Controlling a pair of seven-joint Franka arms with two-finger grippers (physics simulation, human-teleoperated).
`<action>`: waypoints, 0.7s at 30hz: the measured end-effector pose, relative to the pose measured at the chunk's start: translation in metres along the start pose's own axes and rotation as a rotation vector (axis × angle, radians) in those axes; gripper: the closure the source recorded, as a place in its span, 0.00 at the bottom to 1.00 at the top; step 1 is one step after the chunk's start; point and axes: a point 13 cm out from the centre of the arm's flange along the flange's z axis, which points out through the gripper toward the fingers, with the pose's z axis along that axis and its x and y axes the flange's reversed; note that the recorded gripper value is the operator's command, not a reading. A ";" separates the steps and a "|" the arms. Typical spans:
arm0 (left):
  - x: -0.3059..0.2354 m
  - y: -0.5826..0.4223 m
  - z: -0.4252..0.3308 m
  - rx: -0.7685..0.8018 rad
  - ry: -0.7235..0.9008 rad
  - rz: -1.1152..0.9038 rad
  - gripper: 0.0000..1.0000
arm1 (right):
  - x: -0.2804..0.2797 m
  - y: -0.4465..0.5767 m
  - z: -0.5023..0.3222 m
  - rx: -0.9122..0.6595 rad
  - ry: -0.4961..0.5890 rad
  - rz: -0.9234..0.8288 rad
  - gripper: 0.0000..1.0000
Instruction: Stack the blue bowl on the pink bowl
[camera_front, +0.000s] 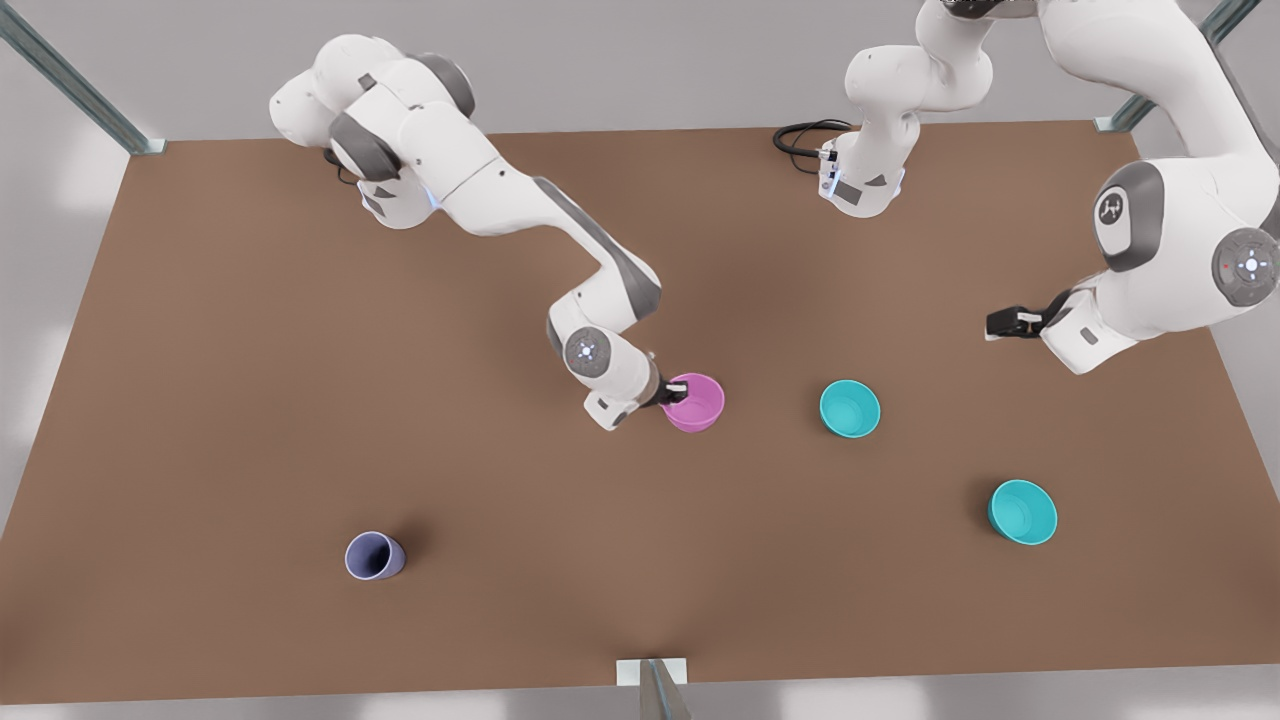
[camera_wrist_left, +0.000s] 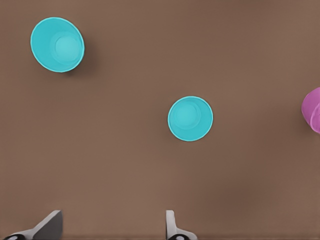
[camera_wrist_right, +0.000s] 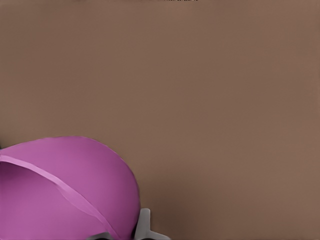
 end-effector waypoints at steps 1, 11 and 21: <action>-0.006 0.000 0.019 0.013 0.037 -0.003 0.00 | -0.005 -0.001 0.005 -0.003 -0.013 0.048 0.79; -0.099 -0.021 0.253 0.236 0.162 -0.079 0.00 | -0.048 0.011 -0.039 -0.096 -0.095 0.425 0.00; -0.101 -0.053 0.337 0.223 0.070 -0.070 0.14 | -0.157 -0.314 -0.548 0.249 -0.377 0.530 0.00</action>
